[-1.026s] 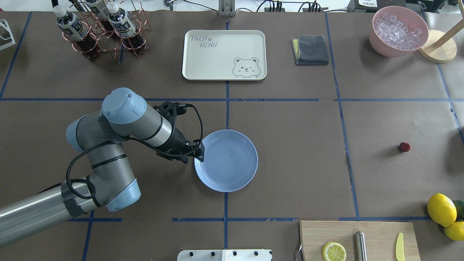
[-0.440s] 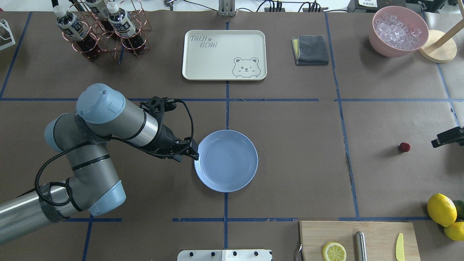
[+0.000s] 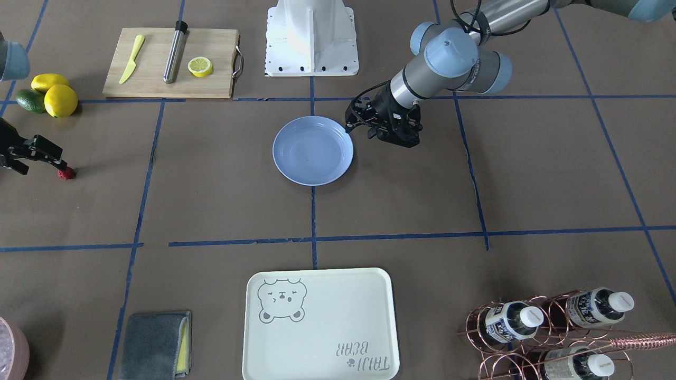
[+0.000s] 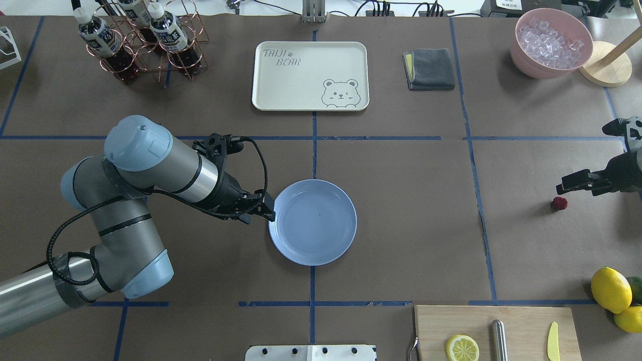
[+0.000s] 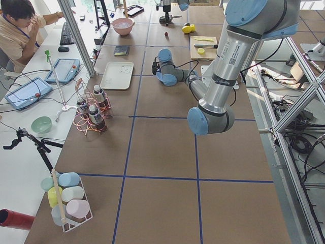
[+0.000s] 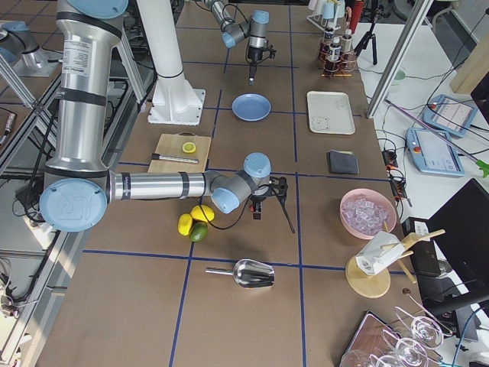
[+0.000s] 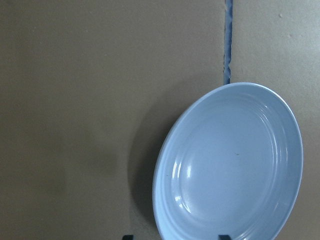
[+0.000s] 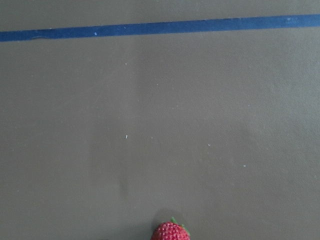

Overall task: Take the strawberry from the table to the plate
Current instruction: 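Grasp the red strawberry with the right gripper while the left gripper holds the plate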

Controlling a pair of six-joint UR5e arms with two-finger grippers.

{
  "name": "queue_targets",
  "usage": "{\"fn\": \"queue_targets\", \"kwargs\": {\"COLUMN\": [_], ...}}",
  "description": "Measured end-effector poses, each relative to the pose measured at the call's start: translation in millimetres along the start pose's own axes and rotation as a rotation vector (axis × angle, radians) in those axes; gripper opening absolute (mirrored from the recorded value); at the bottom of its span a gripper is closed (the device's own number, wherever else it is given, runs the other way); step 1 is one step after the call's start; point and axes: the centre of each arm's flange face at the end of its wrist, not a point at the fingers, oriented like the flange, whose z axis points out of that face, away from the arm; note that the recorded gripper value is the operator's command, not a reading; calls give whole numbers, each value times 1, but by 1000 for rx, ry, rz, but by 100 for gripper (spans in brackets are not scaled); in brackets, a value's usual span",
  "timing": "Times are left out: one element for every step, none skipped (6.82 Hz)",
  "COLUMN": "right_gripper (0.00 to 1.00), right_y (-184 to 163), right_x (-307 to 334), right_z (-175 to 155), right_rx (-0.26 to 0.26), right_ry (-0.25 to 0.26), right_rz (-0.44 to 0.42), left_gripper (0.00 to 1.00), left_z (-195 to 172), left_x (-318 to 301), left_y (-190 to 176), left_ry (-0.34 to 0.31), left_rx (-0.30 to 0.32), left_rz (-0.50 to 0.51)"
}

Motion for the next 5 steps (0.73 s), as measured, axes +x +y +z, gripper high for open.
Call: {"fn": "queue_targets", "kwargs": {"right_gripper": [100,100,97,94,93], "right_y": [2,5,8,11,13], "right_x": [-4,-6,-9,-11,-11], "right_z": [9,19,26,31,34], "right_rx": [4,2,2,1,-3], "right_ry": [15,32,45,55,61], "right_rz": [-1,-9,-19,-28,-32], "left_gripper": [65,65,65,65,66], "left_z": [0,0,-1,-1,-2], "left_x": [2,3,3,2,2], "left_y": [1,1,0,0,0], "left_ry": [2,4,4,3,4], "left_rx": [0,1,2,2,4], "left_rz": [-3,-6,-8,-9,-8]}}
